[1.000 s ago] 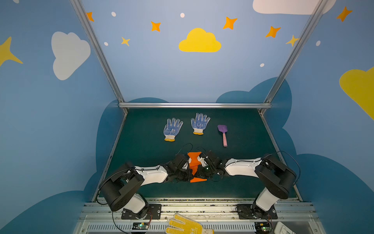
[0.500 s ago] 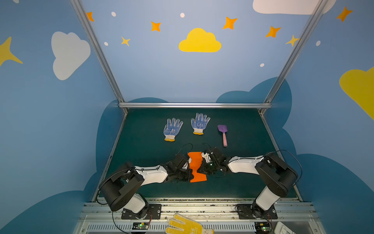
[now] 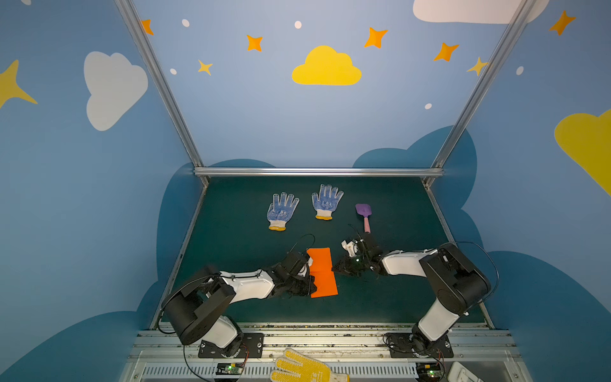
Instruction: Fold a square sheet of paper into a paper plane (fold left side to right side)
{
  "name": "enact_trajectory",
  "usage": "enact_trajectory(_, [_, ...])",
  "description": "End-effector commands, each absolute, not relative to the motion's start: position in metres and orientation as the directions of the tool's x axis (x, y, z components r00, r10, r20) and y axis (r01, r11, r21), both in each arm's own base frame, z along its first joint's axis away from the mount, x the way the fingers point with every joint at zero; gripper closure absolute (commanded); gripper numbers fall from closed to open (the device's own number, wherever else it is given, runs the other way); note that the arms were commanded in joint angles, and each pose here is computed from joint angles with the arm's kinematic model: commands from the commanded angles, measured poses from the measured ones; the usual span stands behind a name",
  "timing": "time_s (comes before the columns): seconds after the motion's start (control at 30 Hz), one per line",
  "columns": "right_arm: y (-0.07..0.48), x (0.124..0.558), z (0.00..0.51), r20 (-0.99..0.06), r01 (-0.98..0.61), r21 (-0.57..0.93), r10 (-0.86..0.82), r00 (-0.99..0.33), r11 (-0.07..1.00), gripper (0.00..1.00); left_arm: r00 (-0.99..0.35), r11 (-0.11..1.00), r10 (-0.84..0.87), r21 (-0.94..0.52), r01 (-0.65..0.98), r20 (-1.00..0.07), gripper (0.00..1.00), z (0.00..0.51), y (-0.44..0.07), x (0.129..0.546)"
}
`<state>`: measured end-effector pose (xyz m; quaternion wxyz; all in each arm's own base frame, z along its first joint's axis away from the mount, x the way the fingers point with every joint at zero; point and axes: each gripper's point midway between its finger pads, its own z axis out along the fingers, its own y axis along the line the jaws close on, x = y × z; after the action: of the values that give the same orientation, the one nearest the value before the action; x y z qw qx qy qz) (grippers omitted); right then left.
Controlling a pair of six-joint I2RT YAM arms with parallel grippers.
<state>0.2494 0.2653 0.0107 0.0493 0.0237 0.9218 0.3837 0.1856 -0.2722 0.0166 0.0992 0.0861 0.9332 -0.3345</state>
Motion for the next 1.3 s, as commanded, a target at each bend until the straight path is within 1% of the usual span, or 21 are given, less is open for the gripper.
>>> enact_trajectory(0.0, [0.201,0.229,-0.045,0.032,0.18,0.507,0.191,-0.981,0.843,1.0,-0.971,0.798,0.115,-0.562,0.216,-0.21,0.96,0.004,-0.26,0.177])
enact_trajectory(0.1, [0.209,0.233,-0.024,0.005,0.152,0.556,0.18,-0.984,0.817,1.0,-0.971,0.799,0.114,-0.562,0.216,-0.211,0.96,0.004,-0.26,0.177])
enact_trajectory(0.23, [0.234,0.228,0.012,-0.053,0.061,0.621,0.12,-0.991,0.782,1.0,-0.971,0.799,0.113,-0.562,0.215,-0.212,0.96,0.005,-0.26,0.178])
enact_trajectory(0.4, [0.268,0.209,0.038,-0.108,-0.053,0.626,0.019,-0.994,0.778,1.0,-0.971,0.799,0.115,-0.562,0.216,-0.21,0.96,0.005,-0.26,0.177])
enact_trajectory(0.43, [0.278,0.212,0.048,-0.13,-0.075,0.637,0.011,-0.991,0.767,1.0,-0.971,0.799,0.116,-0.561,0.217,-0.21,0.96,0.005,-0.26,0.177])
enact_trajectory(0.53, [0.299,0.208,0.054,-0.138,-0.1,0.654,-0.012,-0.99,0.75,1.0,-0.97,0.8,0.115,-0.559,0.219,-0.214,0.96,0.006,-0.259,0.177])
enact_trajectory(0.63, [0.313,0.208,0.049,-0.132,-0.111,0.644,-0.033,-0.991,0.757,1.0,-0.97,0.801,0.114,-0.558,0.218,-0.215,0.96,0.005,-0.259,0.178])
enact_trajectory(0.77, [0.319,0.209,0.026,-0.095,-0.082,0.616,-0.029,-0.995,0.783,1.0,-0.971,0.799,0.114,-0.561,0.216,-0.211,0.96,0.004,-0.259,0.177])
enact_trajectory(1.0, [0.298,0.202,-0.012,-0.036,0.001,0.55,0.025,-0.999,0.835,1.0,-0.973,0.797,0.11,-0.567,0.207,-0.201,0.96,0.003,-0.257,0.173])
enact_trajectory(1.17, [0.285,0.196,-0.023,-0.016,0.053,0.532,0.072,-0.997,0.845,1.0,-0.979,0.8,0.087,-0.573,0.178,-0.182,0.96,0.0,-0.248,0.162])
enact_trajectory(1.27, [0.286,0.199,-0.022,-0.019,0.065,0.539,0.089,-0.996,0.839,1.0,-0.984,0.81,0.072,-0.566,0.154,-0.164,0.96,-0.004,-0.238,0.152])
